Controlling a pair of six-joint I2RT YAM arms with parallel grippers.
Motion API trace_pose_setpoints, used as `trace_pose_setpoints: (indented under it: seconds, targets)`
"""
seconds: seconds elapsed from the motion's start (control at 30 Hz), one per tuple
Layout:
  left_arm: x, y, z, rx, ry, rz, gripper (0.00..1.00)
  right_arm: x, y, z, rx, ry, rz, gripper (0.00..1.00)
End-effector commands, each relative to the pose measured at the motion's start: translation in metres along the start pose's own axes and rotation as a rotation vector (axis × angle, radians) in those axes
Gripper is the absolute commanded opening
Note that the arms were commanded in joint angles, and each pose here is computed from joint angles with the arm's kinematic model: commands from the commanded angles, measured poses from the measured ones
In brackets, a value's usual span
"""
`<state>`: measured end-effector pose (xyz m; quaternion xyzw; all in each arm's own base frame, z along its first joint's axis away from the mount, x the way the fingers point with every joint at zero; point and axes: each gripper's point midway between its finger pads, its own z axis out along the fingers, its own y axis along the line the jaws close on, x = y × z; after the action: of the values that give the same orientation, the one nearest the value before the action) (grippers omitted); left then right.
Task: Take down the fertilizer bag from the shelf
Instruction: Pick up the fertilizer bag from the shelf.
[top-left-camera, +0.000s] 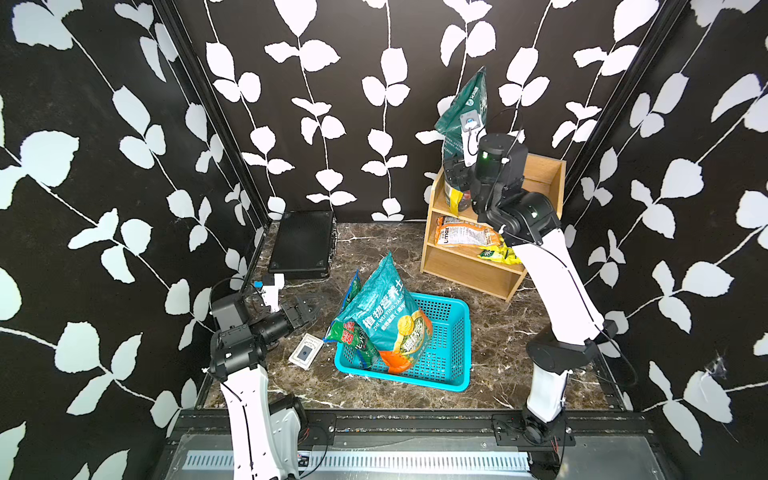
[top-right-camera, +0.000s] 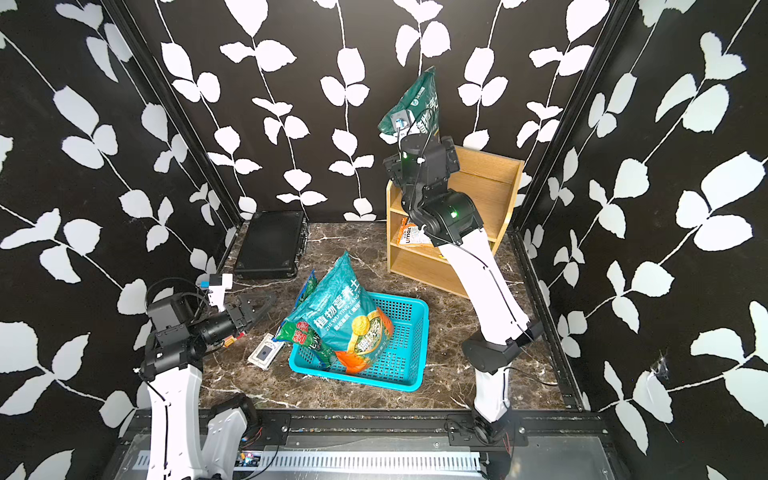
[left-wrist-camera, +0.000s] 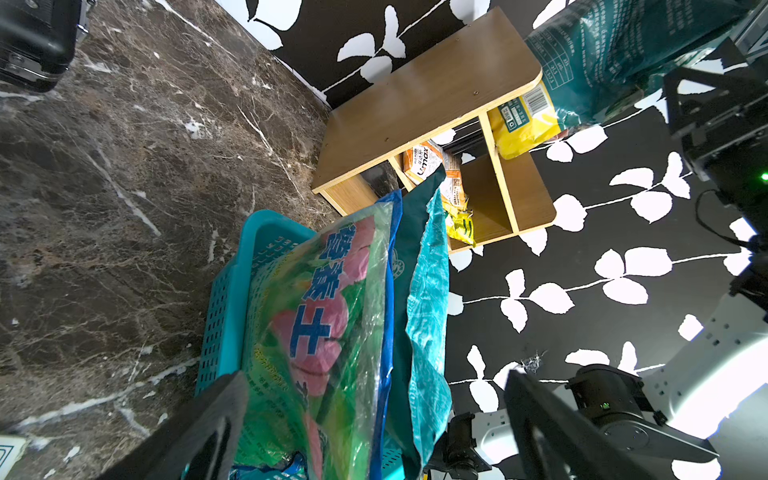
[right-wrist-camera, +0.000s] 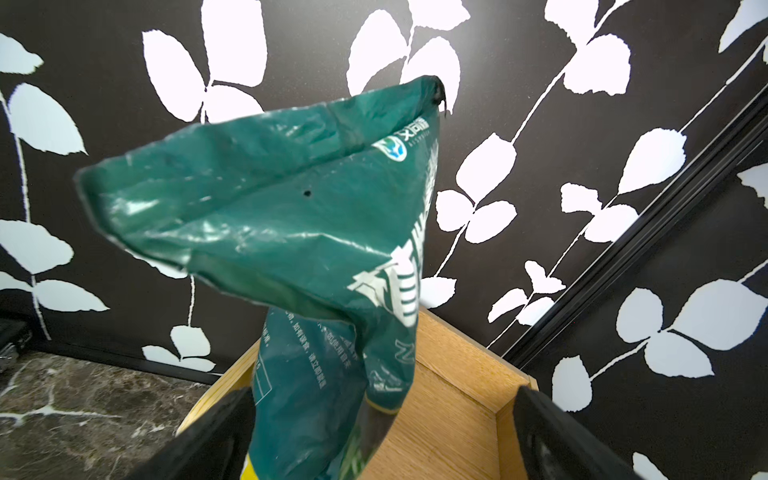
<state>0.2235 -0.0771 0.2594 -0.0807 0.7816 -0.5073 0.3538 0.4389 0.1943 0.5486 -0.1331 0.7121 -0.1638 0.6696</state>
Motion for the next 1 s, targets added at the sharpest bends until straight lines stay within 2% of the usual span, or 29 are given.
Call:
trace_pose_setpoints:
  seconds: [0.0, 0.17, 0.2, 0.23, 0.3, 0.33, 0.4, 0.43, 0.5, 0.77, 0.97]
  targets:
    - [0.0, 0.0, 0.0, 0.016, -0.001, 0.009, 0.99, -0.01, -0.004, 0.015, 0.037, -0.048, -0.002, 1.0]
    - [0.0, 0.001, 0.001, 0.015, -0.002, 0.007, 0.98, -0.006, -0.012, 0.04, 0.089, -0.054, 0.003, 1.0]
    - [-0.001, 0.001, 0.001, 0.015, -0.003, 0.007, 0.99, -0.005, -0.014, 0.045, 0.103, -0.055, 0.004, 0.99]
    - [-0.001, 0.001, 0.001, 0.016, -0.002, 0.007, 0.99, -0.004, -0.015, 0.048, 0.115, -0.054, 0.002, 0.92]
    - [-0.001, 0.002, 0.001, 0.018, 0.0, 0.003, 0.99, -0.001, -0.016, 0.053, 0.131, -0.048, -0.012, 0.74]
    - [0.0, 0.002, 0.001, 0.019, 0.001, 0.002, 0.99, 0.001, -0.015, 0.055, 0.134, -0.045, -0.024, 0.52]
    - [-0.001, 0.003, 0.002, 0.018, 0.002, 0.001, 0.99, 0.002, -0.017, 0.059, 0.156, -0.039, -0.037, 0.25]
    - [-0.001, 0.003, 0.002, 0.018, 0.002, -0.001, 0.99, 0.004, -0.016, 0.059, 0.16, -0.035, -0.046, 0.14]
    - [-0.001, 0.003, 0.002, 0.019, 0.004, -0.004, 0.99, 0.006, -0.015, 0.061, 0.159, -0.029, -0.053, 0.0]
    - [-0.001, 0.004, 0.002, 0.017, 0.002, -0.003, 0.99, 0.003, -0.019, 0.05, 0.127, -0.041, -0.016, 0.0]
    - [-0.001, 0.003, 0.002, 0.019, 0.004, -0.004, 0.99, -0.005, -0.031, 0.028, 0.09, -0.075, 0.03, 0.0]
